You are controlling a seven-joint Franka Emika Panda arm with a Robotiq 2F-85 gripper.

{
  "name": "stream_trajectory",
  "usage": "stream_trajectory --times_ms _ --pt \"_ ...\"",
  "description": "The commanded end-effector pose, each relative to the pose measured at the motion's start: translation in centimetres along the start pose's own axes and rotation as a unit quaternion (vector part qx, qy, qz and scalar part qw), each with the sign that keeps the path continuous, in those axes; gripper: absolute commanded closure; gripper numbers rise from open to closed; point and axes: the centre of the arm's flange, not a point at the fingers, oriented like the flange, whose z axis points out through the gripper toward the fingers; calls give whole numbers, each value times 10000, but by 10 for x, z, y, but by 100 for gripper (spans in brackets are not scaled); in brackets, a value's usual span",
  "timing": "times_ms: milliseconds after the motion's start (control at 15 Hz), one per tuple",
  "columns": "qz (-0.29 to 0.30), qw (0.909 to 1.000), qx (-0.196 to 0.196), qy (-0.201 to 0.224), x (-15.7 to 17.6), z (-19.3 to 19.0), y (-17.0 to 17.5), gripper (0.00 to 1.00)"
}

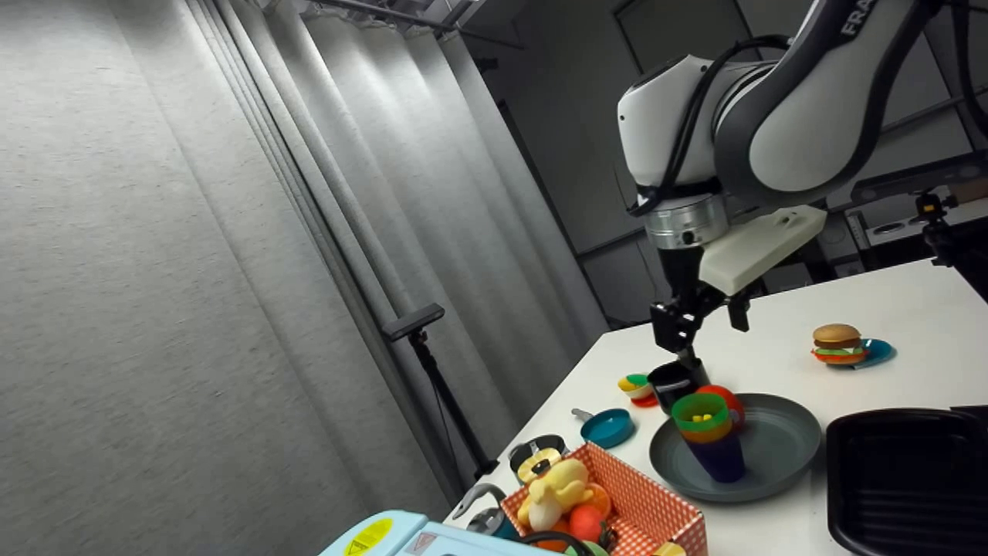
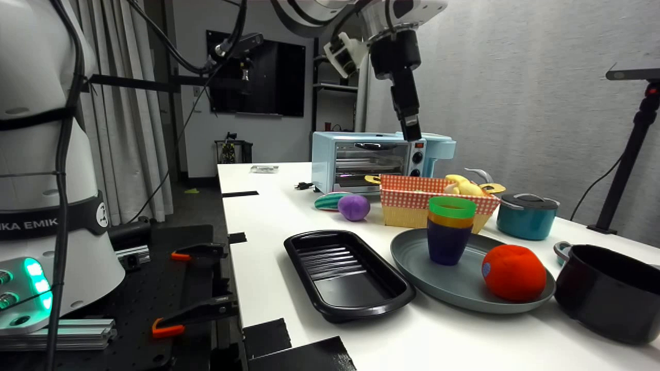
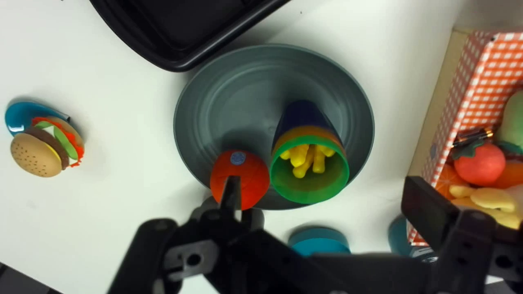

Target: Put the cups upright

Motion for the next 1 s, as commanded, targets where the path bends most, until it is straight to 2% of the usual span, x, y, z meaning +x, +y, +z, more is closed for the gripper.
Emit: stream_trajectory --times_ms 0,133,200,400,933 --pt "-282 9996 19 -75 -37 -31 16 0" --pt "-418 9991 -14 -97 -51 -39 17 0" --pt "-318 9995 -65 -62 -32 -19 2 0" --pt "-409 9991 -69 -49 -43 -27 6 0" --pt "-411 9991 -75 -52 -44 -27 8 0"
